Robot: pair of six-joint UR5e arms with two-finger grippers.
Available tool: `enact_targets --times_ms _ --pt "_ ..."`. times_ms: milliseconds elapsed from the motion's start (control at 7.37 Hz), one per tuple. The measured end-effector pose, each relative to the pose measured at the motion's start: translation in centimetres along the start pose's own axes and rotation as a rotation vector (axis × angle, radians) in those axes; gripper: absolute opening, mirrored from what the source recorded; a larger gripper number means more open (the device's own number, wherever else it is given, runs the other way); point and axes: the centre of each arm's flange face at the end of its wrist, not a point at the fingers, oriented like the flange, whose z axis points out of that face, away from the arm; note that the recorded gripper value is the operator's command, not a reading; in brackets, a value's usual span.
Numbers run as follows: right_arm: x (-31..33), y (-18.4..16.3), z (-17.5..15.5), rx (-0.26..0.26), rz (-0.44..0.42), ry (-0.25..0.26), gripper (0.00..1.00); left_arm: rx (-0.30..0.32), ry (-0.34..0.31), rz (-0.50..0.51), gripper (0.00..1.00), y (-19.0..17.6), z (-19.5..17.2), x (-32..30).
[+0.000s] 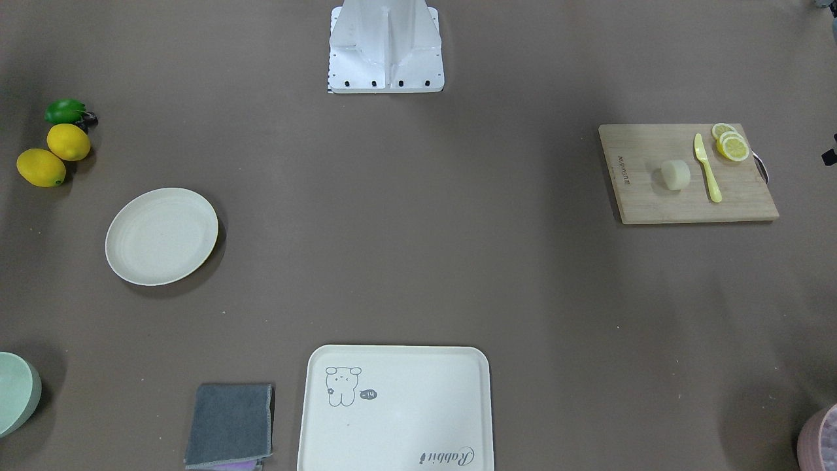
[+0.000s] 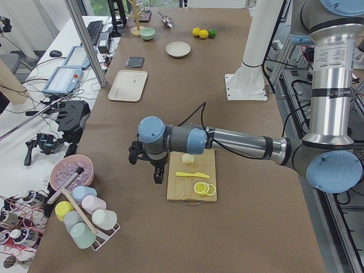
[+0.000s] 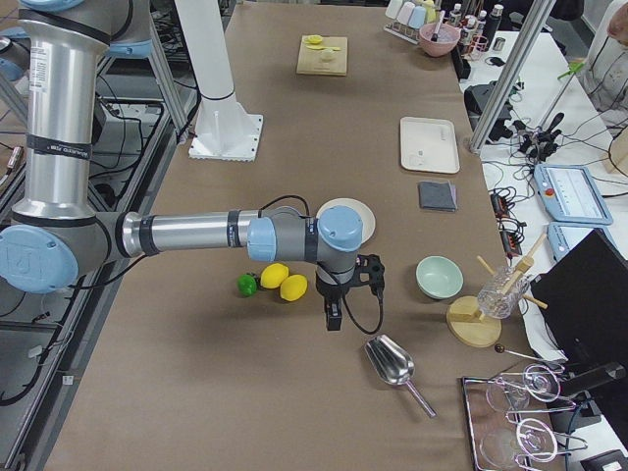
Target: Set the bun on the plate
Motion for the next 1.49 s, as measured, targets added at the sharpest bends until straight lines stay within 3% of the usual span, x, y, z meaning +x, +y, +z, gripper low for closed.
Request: enact_targets --times_ms 407,679,950,1086,1221,1493 --pt "-0.5 0.0 -0.5 0.01 -0.008 -0.003 1.0 0.012 0.001 0.014 0.98 0.2 -0.6 0.7" --pt "-1.6 -0.7 -2.0 0.044 -0.032 0.0 1.0 0.035 0.003 0.043 0.98 0.1 -1.7 2.0" --pt "-4.4 -2.9 -6.3 0.173 -0.119 0.011 1.0 0.088 0.005 0.093 0.98 -0.6 -3.8 4.1" --pt "-5.0 -3.8 -8.4 0.263 -0.167 0.017 1.0 0.142 -0.001 0.142 0.98 -1.5 -5.0 5.1" --pt "-5.1 -4.0 -9.5 0.317 -0.19 0.014 1.0 0.198 -0.012 0.187 0.98 -2.8 -5.6 5.2" --pt "-4.7 -3.2 -9.4 0.353 -0.191 -0.017 1.0 0.268 -0.018 0.241 0.98 -4.0 -5.7 4.7"
